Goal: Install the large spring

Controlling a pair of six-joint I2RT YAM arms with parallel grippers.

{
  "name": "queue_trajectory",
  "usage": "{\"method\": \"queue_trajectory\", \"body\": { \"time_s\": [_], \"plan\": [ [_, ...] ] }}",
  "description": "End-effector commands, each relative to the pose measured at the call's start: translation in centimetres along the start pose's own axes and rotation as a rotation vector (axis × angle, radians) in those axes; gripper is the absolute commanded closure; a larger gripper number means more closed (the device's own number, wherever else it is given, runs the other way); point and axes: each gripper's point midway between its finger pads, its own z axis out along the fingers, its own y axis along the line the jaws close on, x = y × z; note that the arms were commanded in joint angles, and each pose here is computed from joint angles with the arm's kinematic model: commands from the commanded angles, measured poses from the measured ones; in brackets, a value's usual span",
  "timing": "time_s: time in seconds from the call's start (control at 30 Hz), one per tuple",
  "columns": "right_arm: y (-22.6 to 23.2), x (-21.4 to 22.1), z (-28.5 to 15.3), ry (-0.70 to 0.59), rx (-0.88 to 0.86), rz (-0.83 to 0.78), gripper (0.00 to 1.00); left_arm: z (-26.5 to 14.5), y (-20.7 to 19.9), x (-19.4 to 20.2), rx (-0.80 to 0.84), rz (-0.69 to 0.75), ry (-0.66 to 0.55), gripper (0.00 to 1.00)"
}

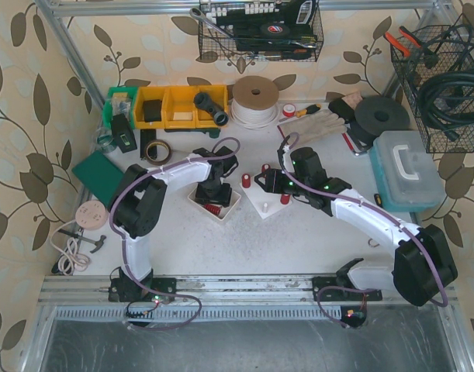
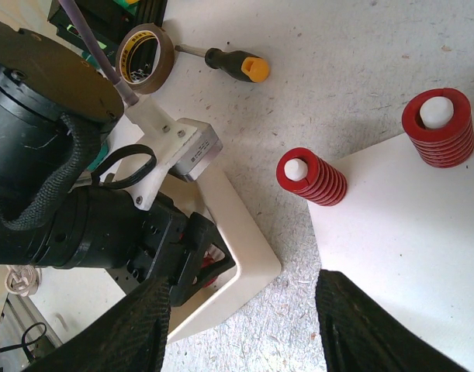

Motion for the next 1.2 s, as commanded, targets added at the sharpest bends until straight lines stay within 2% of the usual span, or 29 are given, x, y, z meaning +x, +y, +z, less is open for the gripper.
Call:
{"method": "queue_trajectory", "body": {
  "time_s": [0.0,0.1,0.3,0.63,0.87,1.07,1.17],
  "plan": [
    [0.3,-0.2,-0.4,-0.014,-0.019,-0.001,0.47,0.1,-0.4,0.1,0.024,-0.051,0.018,0.31],
    [0.4,-0.3,-0.4,-0.016,-0.020,-0.002,0.47,-0.2,-0.8,-0.4,0.042,-0.071,0.004,0.37],
    [0.4,-0.3,-0.5,-0.019,-0.021,-0.003,0.47,-0.7,-1.4,-1.0,0.046,-0.081,-0.006,0.62],
    [0.4,-0.3,-0.4,-0.016,-0.020,-0.002,0.47,-2.3,-1.7,-2.0,0.073,-0.076,-0.062,0.85],
    [0.8,-0.1,0.0,0.025,-0.005,-0.015,0.47,-5.9,-1.6,-3.4,0.110,-0.085,-0.155,0.87],
    [1.8,0.8,1.3,0.159,0.024,-0.072,0.48,-10.1,0.9,-3.2,0.144,-0.178,-0.252,0.85],
    [2.0,2.3,1.9,0.289,0.075,-0.135,0.49,-12.6,2.8,-2.4,0.166,-0.242,-0.328,0.81]
  ]
}}
